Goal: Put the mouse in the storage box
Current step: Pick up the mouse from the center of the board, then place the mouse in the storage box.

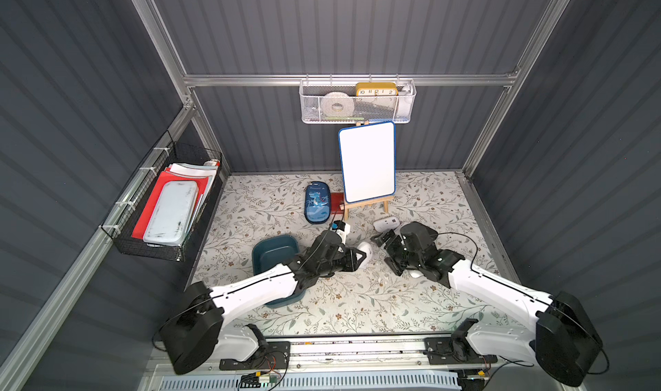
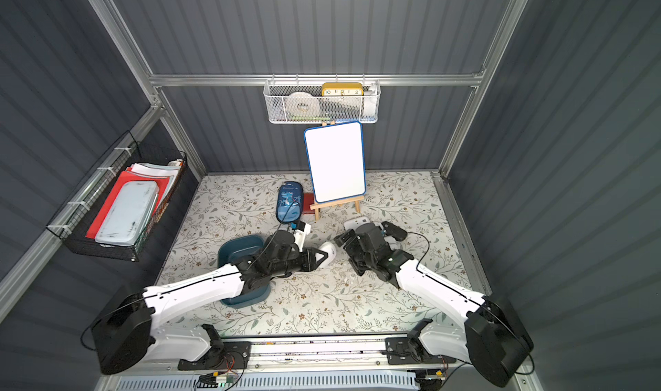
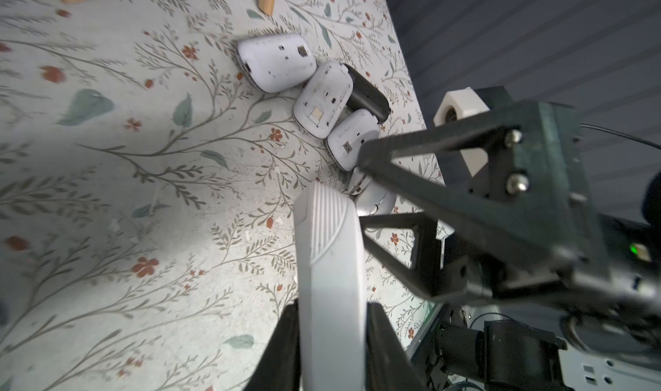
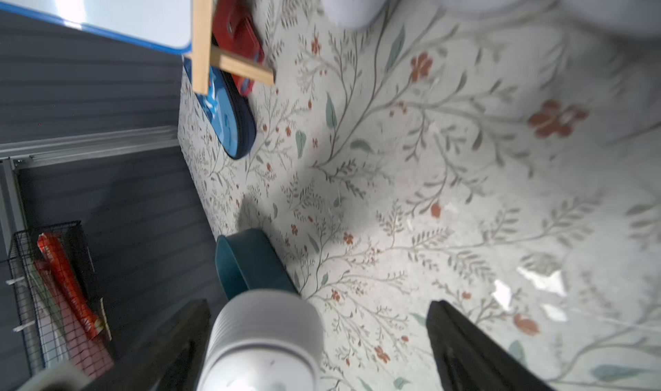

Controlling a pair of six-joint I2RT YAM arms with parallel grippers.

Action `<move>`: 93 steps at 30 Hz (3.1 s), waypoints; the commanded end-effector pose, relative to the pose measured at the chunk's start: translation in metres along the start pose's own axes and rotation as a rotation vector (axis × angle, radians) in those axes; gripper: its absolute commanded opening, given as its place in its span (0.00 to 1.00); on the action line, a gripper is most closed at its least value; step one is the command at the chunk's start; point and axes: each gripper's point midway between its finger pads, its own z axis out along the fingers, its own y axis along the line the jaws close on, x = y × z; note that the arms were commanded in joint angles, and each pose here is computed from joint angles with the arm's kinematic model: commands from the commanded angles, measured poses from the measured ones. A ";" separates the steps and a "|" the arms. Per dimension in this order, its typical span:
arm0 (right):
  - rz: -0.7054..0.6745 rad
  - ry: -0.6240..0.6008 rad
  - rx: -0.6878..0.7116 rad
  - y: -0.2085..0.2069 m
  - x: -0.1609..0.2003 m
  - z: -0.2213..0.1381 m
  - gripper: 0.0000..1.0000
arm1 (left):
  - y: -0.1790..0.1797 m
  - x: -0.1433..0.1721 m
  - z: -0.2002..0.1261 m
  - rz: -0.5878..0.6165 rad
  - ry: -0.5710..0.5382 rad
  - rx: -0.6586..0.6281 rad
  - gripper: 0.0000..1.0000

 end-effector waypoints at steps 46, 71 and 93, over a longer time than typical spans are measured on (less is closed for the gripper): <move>-0.399 -0.252 0.326 -0.125 -0.067 -0.043 0.98 | 0.185 -0.081 -0.067 -0.217 -0.079 -0.127 0.00; -0.389 -0.242 0.325 -0.128 -0.067 -0.040 0.98 | 0.250 -0.073 -0.057 -0.357 -0.029 -0.334 0.27; -0.371 -0.246 0.408 -0.122 -0.075 -0.059 0.99 | 0.206 -0.138 -0.130 -0.252 -0.197 -0.476 0.96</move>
